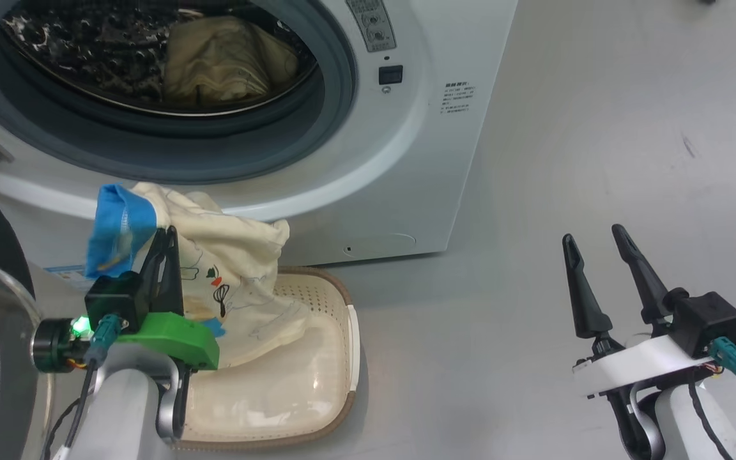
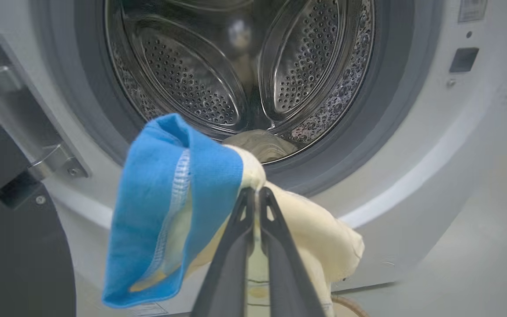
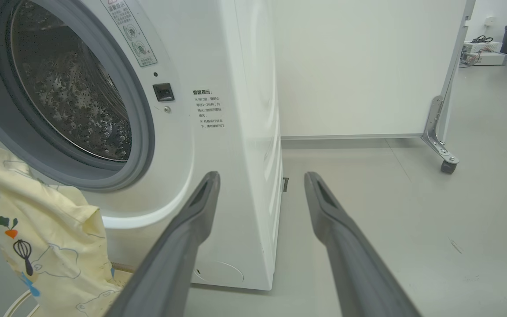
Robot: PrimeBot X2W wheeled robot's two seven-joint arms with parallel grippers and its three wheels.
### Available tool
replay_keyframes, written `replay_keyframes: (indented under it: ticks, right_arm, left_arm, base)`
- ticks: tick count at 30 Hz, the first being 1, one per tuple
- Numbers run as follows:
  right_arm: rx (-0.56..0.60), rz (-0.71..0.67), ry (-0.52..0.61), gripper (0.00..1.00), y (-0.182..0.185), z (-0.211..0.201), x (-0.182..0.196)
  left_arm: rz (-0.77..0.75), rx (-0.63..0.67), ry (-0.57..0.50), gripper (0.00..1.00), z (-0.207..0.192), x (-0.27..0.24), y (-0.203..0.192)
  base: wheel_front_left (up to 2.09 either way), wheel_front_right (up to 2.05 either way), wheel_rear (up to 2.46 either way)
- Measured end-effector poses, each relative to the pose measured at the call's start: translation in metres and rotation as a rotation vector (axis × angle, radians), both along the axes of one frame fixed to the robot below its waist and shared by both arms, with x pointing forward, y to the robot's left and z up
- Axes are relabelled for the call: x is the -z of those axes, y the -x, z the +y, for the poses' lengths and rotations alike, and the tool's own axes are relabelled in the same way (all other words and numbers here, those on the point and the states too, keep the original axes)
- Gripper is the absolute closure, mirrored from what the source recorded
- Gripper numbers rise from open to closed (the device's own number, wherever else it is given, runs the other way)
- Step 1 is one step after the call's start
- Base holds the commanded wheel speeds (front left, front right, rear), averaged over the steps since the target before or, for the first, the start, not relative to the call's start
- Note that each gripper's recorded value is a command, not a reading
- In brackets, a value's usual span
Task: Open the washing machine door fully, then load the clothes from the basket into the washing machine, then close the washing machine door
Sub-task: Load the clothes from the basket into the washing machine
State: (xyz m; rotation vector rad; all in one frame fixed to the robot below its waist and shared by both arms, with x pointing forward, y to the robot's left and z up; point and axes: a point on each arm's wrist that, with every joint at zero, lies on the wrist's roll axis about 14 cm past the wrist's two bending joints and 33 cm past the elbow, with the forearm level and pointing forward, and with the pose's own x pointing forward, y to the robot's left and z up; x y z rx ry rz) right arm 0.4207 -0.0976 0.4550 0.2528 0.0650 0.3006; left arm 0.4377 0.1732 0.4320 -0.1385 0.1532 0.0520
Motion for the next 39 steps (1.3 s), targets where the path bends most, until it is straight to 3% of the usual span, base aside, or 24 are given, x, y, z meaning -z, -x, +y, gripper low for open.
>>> replay_keyframes:
  ticks: [19,39]
  right_arm:
    - [0.007,-0.041,-0.005,0.00,0.074,0.005,-0.028]
    - [0.020,-0.074,-0.009,0.00,0.087,0.006,-0.039]
  left_arm:
    - [-0.081,-0.078,0.000,1.00,0.022,-0.031,0.087]
    - [-0.133,-0.069,0.009,1.00,0.017,-0.045,0.103]
  base:
    - [0.00,0.00,0.00]
    - [0.00,0.00,0.00]
